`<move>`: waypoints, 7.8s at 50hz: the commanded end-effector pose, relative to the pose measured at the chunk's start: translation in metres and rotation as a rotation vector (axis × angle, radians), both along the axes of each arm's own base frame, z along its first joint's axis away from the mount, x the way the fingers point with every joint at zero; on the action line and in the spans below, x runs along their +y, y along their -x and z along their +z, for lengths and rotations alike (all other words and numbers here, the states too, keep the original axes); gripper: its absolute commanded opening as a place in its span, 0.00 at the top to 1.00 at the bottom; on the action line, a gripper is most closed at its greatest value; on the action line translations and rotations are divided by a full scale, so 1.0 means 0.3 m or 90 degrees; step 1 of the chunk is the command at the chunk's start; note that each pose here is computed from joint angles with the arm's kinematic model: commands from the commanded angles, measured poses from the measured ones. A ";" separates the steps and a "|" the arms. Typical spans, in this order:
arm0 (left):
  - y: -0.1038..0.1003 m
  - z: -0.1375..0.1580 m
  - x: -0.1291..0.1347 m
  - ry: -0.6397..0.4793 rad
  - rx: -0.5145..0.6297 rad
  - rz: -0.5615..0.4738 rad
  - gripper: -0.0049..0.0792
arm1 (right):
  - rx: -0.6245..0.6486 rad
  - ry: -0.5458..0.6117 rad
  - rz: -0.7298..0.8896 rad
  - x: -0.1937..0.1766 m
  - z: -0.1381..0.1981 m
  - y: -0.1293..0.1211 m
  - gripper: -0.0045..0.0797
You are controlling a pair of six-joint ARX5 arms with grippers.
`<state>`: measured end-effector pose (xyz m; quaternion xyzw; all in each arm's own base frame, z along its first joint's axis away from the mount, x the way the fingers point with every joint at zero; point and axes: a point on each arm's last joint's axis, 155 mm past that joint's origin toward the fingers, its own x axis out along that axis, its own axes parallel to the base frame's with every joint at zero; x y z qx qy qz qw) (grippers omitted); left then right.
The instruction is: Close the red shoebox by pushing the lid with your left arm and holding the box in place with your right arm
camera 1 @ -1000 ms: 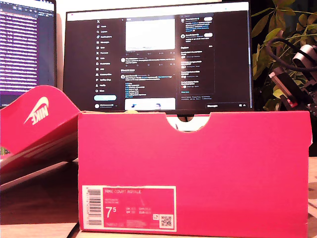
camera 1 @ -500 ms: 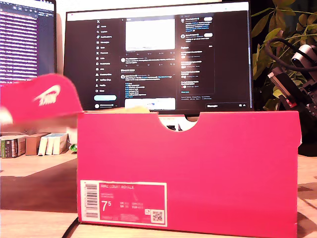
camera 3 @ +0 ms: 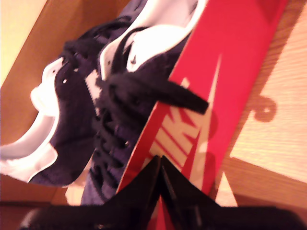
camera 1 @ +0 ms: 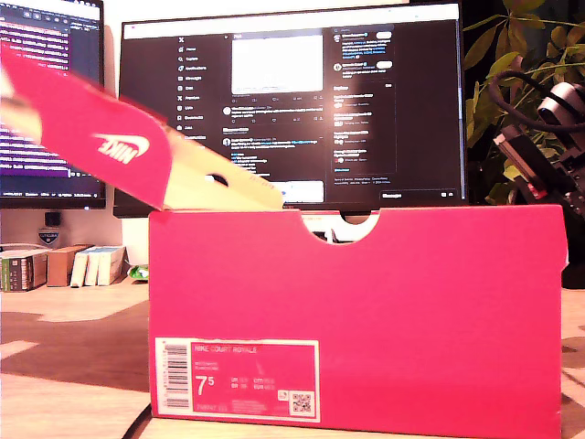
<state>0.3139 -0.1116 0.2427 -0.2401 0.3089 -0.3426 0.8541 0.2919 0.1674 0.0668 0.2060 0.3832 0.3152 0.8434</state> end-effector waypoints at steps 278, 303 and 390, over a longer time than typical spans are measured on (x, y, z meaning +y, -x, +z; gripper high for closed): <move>0.156 0.020 0.278 -0.209 -0.401 0.417 0.96 | -0.634 0.261 -0.443 -0.554 0.710 0.148 0.96; 0.154 -0.125 0.278 -0.204 -0.426 0.444 0.96 | -0.667 0.254 -0.475 -0.573 0.553 0.159 0.96; 0.225 -0.584 0.366 -0.358 -0.162 0.443 0.96 | -0.403 0.306 -0.426 -0.582 0.187 0.143 0.96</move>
